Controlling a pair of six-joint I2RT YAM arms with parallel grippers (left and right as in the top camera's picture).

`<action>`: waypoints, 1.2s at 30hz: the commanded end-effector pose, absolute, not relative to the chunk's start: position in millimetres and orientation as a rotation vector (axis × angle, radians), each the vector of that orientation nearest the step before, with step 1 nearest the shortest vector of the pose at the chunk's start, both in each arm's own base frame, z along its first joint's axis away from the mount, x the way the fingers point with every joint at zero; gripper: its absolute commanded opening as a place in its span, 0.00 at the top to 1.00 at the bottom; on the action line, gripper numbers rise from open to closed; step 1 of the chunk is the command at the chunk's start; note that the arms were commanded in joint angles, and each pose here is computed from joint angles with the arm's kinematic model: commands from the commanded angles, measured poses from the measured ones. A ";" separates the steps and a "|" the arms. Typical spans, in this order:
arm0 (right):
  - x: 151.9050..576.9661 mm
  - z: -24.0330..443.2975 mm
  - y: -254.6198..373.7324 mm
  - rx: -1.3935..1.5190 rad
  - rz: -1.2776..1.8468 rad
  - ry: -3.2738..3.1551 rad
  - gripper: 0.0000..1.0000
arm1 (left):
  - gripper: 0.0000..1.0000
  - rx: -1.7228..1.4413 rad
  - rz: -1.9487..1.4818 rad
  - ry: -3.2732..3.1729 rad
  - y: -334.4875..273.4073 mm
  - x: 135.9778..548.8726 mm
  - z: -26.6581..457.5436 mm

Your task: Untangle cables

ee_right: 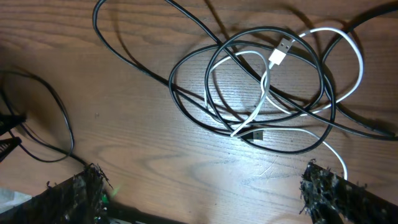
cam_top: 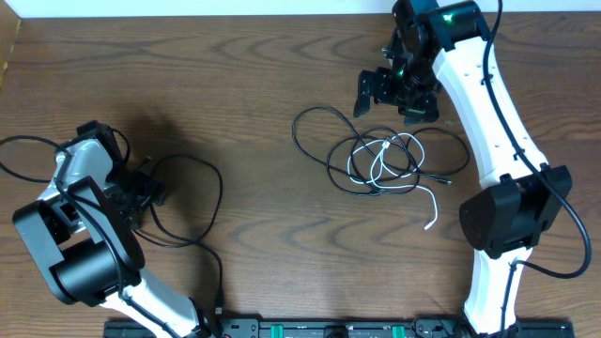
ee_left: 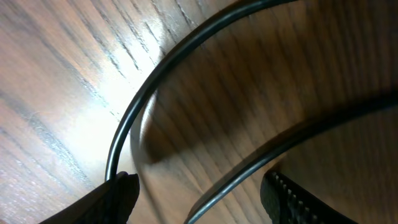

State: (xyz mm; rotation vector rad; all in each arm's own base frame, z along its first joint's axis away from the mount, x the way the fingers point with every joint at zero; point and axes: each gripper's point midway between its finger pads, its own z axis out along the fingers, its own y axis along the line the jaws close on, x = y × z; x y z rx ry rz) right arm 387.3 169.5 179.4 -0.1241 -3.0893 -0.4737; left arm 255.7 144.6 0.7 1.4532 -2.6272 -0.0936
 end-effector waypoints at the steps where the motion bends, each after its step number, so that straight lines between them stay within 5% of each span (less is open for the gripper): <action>1: 385.6 194.4 168.8 -0.097 -0.494 -3.126 0.01 | 0.32 1.461 -0.184 -2.630 157.1 255.8 7.2; 14: 385.5 194.4 168.9 -0.097 -0.495 -3.125 0.01 | 0.28 1.552 -0.201 -2.731 170.1 277.1 68.9; 16: 385.5 194.4 168.9 -0.096 -0.495 -3.125 0.01 | 0.07 1.558 -0.202 -2.691 166.3 268.8 62.3; 17: 385.5 194.4 168.9 -0.097 -0.495 -3.125 0.01 | 0.04 1.565 -0.217 -2.672 166.3 264.0 58.8; 23: 385.5 194.4 169.0 -0.096 -0.496 -3.126 0.01 | 0.02 1.638 -0.271 -2.538 169.1 230.8 35.9; 36: 385.4 194.4 169.4 -0.095 -0.496 -3.125 0.01 | 0.02 1.651 -0.076 -2.551 145.9 228.7 -1.2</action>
